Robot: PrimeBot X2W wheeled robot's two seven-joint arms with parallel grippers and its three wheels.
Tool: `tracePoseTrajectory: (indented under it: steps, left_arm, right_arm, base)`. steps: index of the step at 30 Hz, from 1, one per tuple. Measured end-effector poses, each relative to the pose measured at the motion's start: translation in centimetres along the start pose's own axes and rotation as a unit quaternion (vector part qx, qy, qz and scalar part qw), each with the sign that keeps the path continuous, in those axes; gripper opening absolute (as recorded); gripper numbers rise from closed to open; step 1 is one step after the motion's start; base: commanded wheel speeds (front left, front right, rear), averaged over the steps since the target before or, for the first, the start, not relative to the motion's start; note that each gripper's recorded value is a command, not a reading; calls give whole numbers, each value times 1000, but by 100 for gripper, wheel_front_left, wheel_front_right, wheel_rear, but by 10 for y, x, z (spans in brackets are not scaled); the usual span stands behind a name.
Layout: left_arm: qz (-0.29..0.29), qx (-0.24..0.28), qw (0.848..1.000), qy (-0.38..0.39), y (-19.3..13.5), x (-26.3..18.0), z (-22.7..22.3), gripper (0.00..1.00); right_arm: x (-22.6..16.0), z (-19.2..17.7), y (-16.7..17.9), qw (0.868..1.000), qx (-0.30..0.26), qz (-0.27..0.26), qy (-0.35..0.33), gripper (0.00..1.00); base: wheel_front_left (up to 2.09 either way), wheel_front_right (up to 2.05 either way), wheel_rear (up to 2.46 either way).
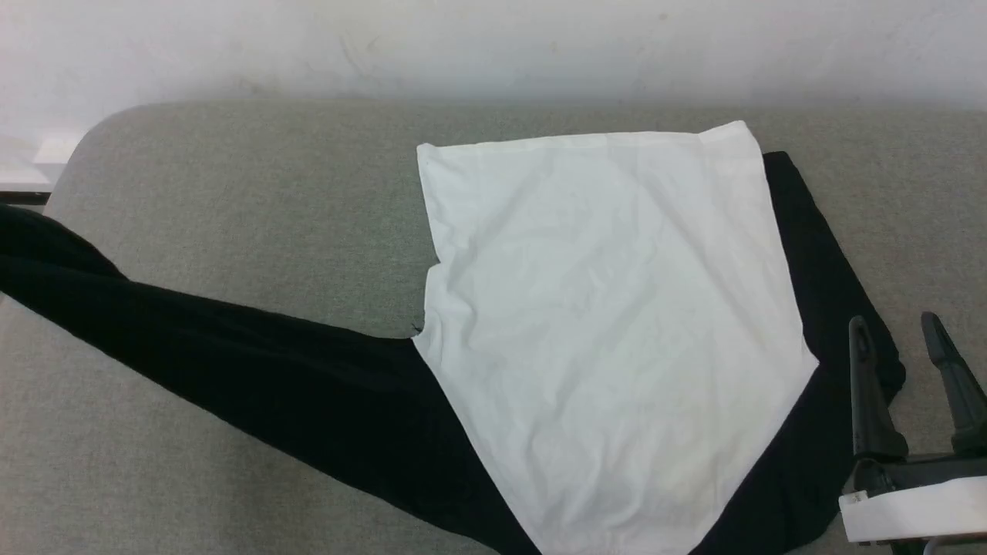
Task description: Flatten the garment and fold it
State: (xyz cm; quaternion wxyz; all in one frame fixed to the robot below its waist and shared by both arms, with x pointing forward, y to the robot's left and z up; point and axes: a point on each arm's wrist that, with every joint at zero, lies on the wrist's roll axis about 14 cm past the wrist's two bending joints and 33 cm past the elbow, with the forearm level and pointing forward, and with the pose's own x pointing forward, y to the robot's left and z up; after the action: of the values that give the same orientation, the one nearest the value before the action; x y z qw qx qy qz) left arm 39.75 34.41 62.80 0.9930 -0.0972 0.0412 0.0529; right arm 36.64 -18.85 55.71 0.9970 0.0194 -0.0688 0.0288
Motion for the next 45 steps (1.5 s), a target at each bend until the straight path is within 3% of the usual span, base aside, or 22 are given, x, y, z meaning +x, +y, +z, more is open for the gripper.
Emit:
tracePoseTrajectory:
  steps: [5, 9, 16, 21, 26, 31, 36, 42, 45]
  left_arm:
    - [-17, 3, 1000, -16, -10, -3, 8, 0]
    - [-55, 15, 998, -26, -38, -1, 10, 0]
    - [-151, 15, 985, -83, -118, -1, 27, 0]
    - [-217, 14, 973, -79, -179, -3, 13, 0]
    - [-299, 11, 952, -64, -252, -13, -7, 0]
    - [-373, 61, 925, -37, -318, -18, -42, 0]
    - [-437, 60, 897, -5, -380, -29, -84, 0]
    - [-474, 96, 873, 58, -409, -40, -160, 0]
    - [-502, 128, 851, 85, -419, -54, -194, 0]
  right_arm:
    - [-3, 4, -7, 1000, 0, -10, -5, 100]
    - [-4, 7, -17, 1000, -9, -25, -8, 100]
    - [-4, 8, -30, 999, -18, -43, -4, 100]
    - [-5, 7, -35, 998, -22, -51, -1, 100]
    - [-4, 10, -40, 998, -28, -58, -6, 100]
    - [-3, 16, -47, 997, -39, -67, -12, 100]
    - [-5, 24, -58, 995, -46, -84, -22, 100]
    - [-14, 23, -69, 993, -51, -103, -16, 100]
    - [-19, 21, -75, 992, -54, -113, -11, 100]
  base:
    - [0, 0, 0]
    - [0, 0, 0]
    - [0, 0, 0]
    - [0, 0, 0]
    - [0, 0, 0]
    - [0, 0, 0]
    - [0, 0, 0]
    - [0, 0, 0]
    - [0, 0, 0]
